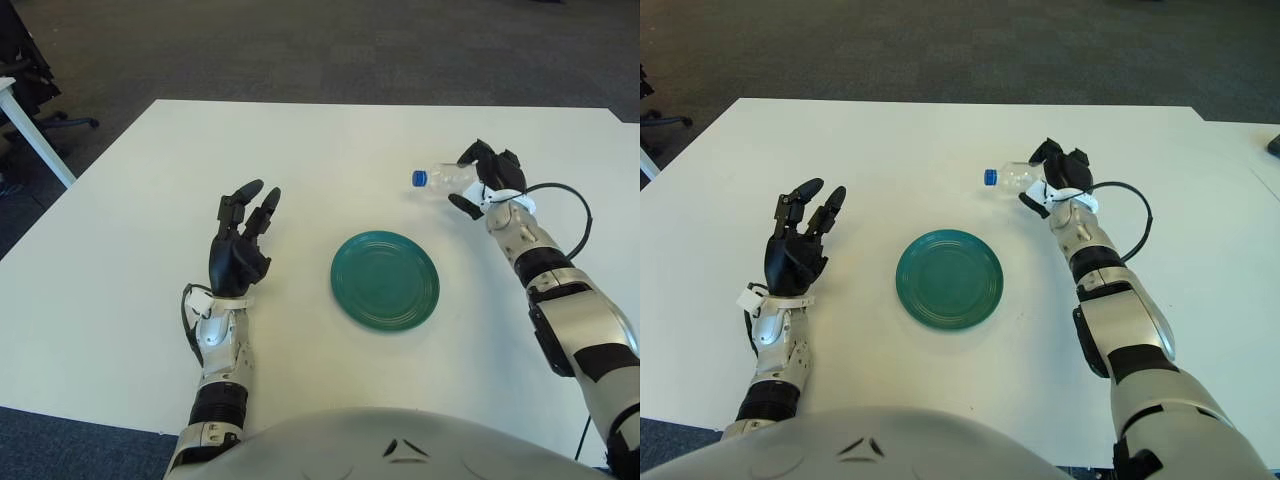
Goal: Put the bottle into the plate.
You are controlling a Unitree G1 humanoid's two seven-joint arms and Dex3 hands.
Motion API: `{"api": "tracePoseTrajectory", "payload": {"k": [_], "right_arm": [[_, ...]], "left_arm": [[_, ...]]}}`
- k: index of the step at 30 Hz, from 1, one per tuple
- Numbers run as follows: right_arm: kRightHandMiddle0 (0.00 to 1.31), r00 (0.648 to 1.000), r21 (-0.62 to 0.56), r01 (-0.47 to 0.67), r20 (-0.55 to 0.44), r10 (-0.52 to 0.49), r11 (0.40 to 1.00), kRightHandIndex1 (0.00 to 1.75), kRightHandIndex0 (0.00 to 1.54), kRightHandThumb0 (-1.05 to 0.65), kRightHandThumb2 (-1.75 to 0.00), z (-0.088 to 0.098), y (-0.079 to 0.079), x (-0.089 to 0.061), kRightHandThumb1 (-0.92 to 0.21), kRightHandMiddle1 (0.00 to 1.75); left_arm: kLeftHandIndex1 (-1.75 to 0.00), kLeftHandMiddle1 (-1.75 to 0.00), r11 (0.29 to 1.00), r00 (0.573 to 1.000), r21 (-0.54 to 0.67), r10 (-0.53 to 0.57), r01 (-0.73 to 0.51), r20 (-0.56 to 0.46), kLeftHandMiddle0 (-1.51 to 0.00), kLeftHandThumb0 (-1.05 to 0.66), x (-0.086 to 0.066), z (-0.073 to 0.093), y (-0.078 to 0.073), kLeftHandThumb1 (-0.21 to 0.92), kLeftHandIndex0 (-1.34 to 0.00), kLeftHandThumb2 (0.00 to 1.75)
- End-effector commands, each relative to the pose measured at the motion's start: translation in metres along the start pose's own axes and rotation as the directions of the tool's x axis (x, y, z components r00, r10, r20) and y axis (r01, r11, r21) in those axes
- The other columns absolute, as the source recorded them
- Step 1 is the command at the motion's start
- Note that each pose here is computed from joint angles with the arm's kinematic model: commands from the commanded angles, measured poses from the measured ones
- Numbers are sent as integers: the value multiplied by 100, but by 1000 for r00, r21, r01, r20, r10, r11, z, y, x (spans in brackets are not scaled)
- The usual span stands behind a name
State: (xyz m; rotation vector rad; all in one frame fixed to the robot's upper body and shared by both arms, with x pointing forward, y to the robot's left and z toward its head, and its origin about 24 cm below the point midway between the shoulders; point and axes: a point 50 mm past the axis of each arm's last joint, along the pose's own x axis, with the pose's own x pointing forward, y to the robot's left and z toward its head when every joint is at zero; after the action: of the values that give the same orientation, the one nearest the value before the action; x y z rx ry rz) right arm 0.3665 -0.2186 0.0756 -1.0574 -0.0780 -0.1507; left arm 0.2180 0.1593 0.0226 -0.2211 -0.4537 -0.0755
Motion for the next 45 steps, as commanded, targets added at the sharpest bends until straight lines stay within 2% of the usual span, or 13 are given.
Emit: {"api": "tracePoseTrajectory", "payload": {"k": [1,12,27,34,45], "right_arm": [[66,1000,-4,15,23,-15,1000,164,88,0,-167,3,-8,0,2,175],[70,991,-29,80,109,-76,996,158,94,0,-170,20,-26,-1,7,175],[71,978,-32,118,175,-111,992,158,96,0,-172,37,-32,-16,10,175],[71,968,-55,93,237,-78,994,160,95,0,-173,51,-17,-43,10,175],[71,954,-88,29,301,-2,996,162,94,0,-174,65,-14,-63,9,175]], "left_arm": [[-97,-5,994,973,-39,88,-98,-213,-48,-73,-44,-30,-1,92,0,101],[-94,-5,995,970,-43,80,-92,-228,-47,-72,-43,-34,-1,92,0,101],[-92,-4,995,968,-41,78,-90,-240,-45,-74,-42,-35,0,92,0,99],[-91,-3,996,968,-41,70,-82,-239,-43,-71,-42,-36,-1,92,0,100],[-90,-2,996,969,-35,69,-80,-239,-42,-70,-41,-35,-2,92,0,101]]}}
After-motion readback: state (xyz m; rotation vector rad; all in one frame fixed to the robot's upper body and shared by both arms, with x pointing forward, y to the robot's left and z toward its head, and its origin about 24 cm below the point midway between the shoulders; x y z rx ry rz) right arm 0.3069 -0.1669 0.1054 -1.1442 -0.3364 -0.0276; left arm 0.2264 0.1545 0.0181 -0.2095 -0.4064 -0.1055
